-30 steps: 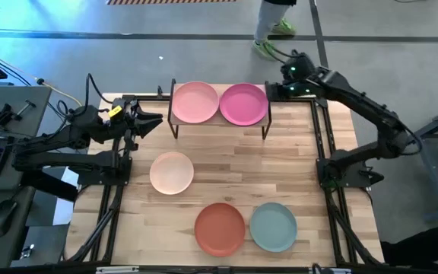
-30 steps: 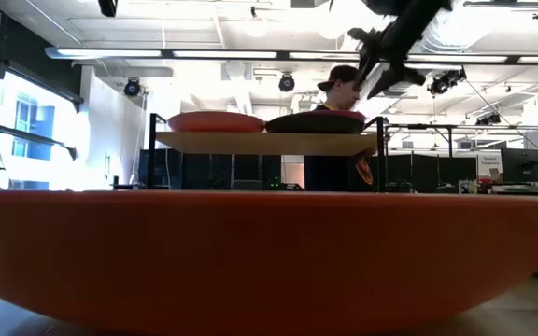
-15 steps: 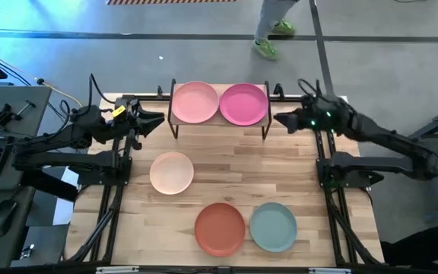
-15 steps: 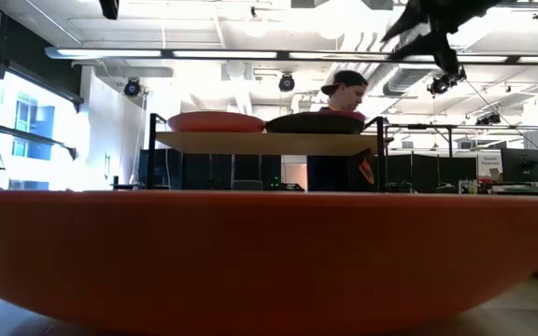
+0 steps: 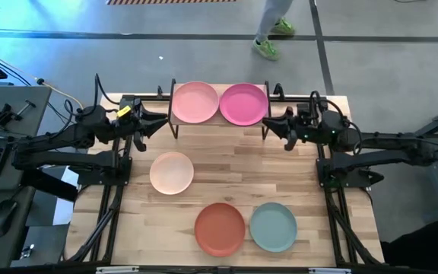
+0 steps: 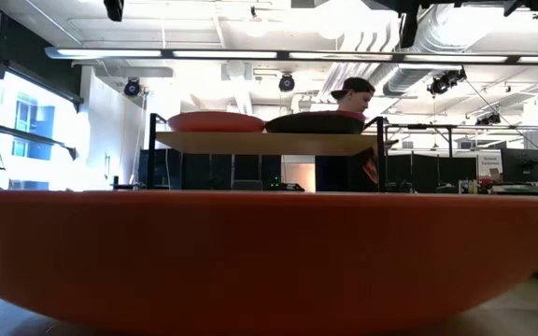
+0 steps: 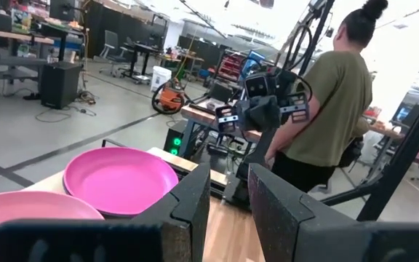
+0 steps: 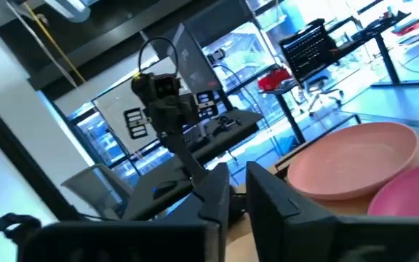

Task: Place and stack plates onto a shelf
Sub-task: Stack the white plate on top of the light pink plate on the shelf

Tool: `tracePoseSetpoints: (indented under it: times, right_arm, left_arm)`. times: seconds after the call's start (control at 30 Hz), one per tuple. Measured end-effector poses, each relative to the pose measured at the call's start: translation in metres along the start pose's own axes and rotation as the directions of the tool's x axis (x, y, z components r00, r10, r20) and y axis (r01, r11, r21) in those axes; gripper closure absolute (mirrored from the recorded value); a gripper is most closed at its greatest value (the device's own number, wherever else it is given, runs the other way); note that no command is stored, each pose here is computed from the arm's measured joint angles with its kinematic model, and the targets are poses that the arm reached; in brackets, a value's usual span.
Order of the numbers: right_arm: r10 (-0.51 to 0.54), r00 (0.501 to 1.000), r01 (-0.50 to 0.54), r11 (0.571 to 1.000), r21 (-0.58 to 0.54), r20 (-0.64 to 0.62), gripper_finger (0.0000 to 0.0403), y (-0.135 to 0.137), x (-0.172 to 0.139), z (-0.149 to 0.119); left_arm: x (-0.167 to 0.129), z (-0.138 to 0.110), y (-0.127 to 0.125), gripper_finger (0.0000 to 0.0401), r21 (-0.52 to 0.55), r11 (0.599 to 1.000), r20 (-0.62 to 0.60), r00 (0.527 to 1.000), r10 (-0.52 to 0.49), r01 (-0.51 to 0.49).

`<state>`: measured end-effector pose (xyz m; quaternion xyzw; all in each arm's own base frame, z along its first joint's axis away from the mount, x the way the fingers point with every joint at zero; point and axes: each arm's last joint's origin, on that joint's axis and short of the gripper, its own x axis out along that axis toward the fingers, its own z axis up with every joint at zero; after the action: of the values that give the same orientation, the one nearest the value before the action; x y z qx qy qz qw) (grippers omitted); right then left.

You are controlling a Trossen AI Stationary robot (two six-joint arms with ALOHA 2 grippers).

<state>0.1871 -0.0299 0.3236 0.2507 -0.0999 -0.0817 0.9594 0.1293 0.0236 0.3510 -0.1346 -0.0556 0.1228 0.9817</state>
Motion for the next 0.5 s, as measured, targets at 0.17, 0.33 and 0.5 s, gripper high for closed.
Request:
tracePoseSetpoints:
  times: [0.17, 0.33, 0.5]
  right_arm:
    - [-0.025, 0.999, 0.025, 1.0, 0.006, 0.031, 0.034, 0.0, 0.0, 0.002]
    - [-0.035, 0.998, 0.034, 0.999, 0.008, 0.043, 0.0316, 0.0, 0.0, 0.002]
    - [-0.034, 0.998, 0.032, 0.999, 0.039, 0.043, 0.0301, 0.0, 0.0, 0.002]
  left_arm:
    - [0.0, 0.0, 0.0, 0.0315, 0.0, 1.0, -0.001, 1.0, 0.0, 0.0]
    - [0.006, -0.006, -0.003, 0.0315, 0.025, 0.998, -0.067, 0.996, -0.054, 0.055]
    - [0.017, -0.027, -0.015, 0.0315, -0.017, 0.995, -0.389, 0.916, -0.098, 0.099]
